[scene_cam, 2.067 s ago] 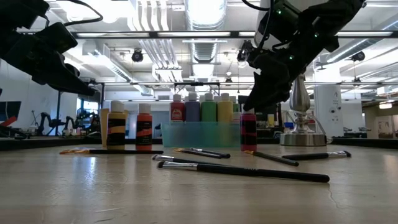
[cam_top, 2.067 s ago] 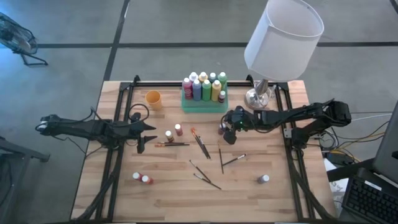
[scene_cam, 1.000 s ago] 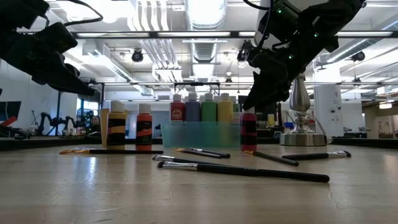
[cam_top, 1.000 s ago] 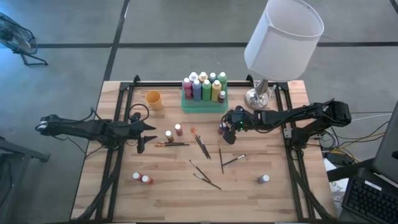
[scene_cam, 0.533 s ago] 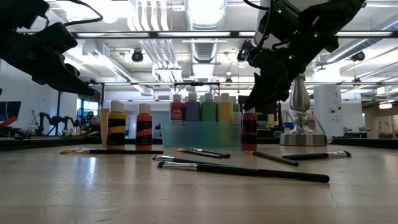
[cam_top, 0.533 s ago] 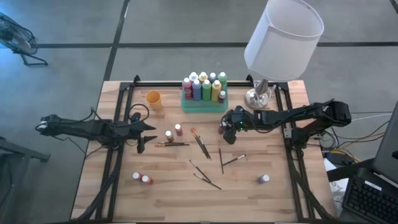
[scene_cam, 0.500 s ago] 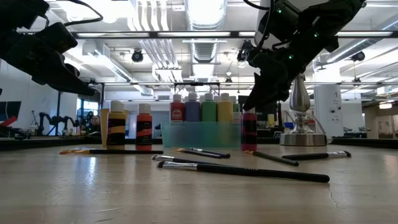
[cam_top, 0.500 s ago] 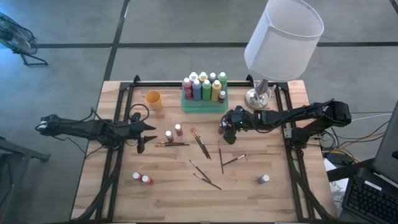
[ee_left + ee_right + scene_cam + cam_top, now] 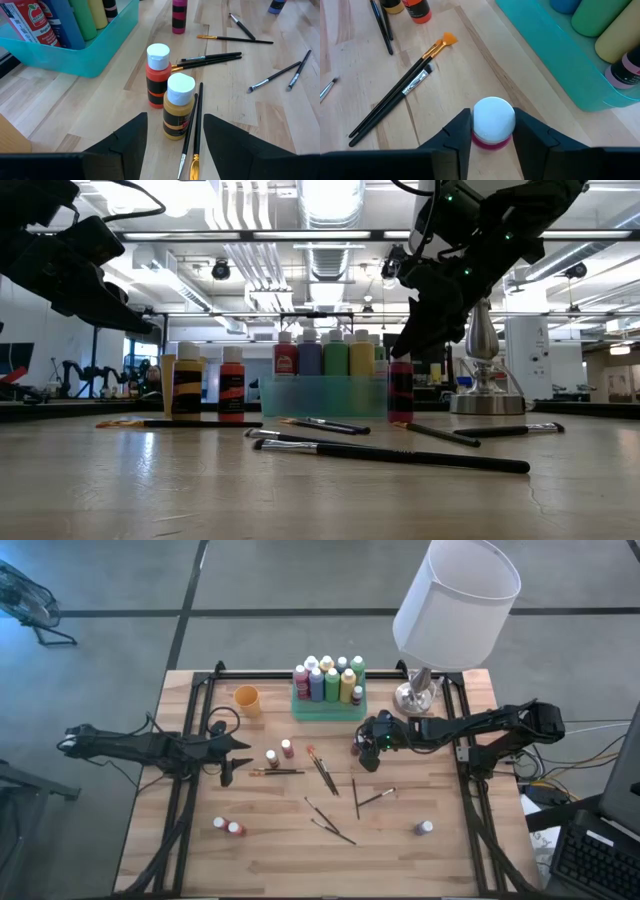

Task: Pick & Place Paint Supplies
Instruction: Put the small pink paint bottle into the green bin

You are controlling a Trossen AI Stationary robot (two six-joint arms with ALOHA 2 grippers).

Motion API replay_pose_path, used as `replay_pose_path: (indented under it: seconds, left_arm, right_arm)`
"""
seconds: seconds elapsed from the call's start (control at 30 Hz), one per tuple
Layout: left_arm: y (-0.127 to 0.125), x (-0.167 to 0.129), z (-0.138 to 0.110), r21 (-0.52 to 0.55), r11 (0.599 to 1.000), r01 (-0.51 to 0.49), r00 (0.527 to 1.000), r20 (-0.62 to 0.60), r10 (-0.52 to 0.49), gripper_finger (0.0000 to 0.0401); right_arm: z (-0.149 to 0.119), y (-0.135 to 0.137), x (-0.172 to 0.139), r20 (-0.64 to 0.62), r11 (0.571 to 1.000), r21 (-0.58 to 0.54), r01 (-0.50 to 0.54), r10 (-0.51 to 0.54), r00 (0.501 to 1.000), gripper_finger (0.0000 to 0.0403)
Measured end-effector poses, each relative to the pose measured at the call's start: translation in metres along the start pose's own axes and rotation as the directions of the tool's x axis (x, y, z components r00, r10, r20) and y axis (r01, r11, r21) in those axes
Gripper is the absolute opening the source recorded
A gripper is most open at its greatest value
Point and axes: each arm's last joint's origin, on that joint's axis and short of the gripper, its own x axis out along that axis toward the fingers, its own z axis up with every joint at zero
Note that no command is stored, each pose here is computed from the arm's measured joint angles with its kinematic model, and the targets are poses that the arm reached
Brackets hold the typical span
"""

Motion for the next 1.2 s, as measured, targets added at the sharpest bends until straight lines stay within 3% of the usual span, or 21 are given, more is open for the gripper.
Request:
replay_pose_path:
  seconds: [0.37,0.77,1.2]
  left_arm:
    - [0.0,0.0,0.0,0.0,1.0,0.0,1.0,0.0,0.0,0.02]
    - [0.0,0.0,0.0,0.0,1.0,0.0,1.0,0.0,0.0,0.02]
    - [0.0,0.0,0.0,0.0,1.0,0.0,1.0,0.0,0.0,0.02]
  right_arm:
    - [0.002,0.001,-0.001,0.001,1.0,0.006,-0.011,0.011,1.0,0.0117]
    - [0.054,0.008,-0.017,0.129,0.998,-0.052,-0.026,0.033,0.991,0.0122]
    - [0.09,-0.045,-0.023,0.192,0.995,0.094,0.041,-0.059,0.98,0.012]
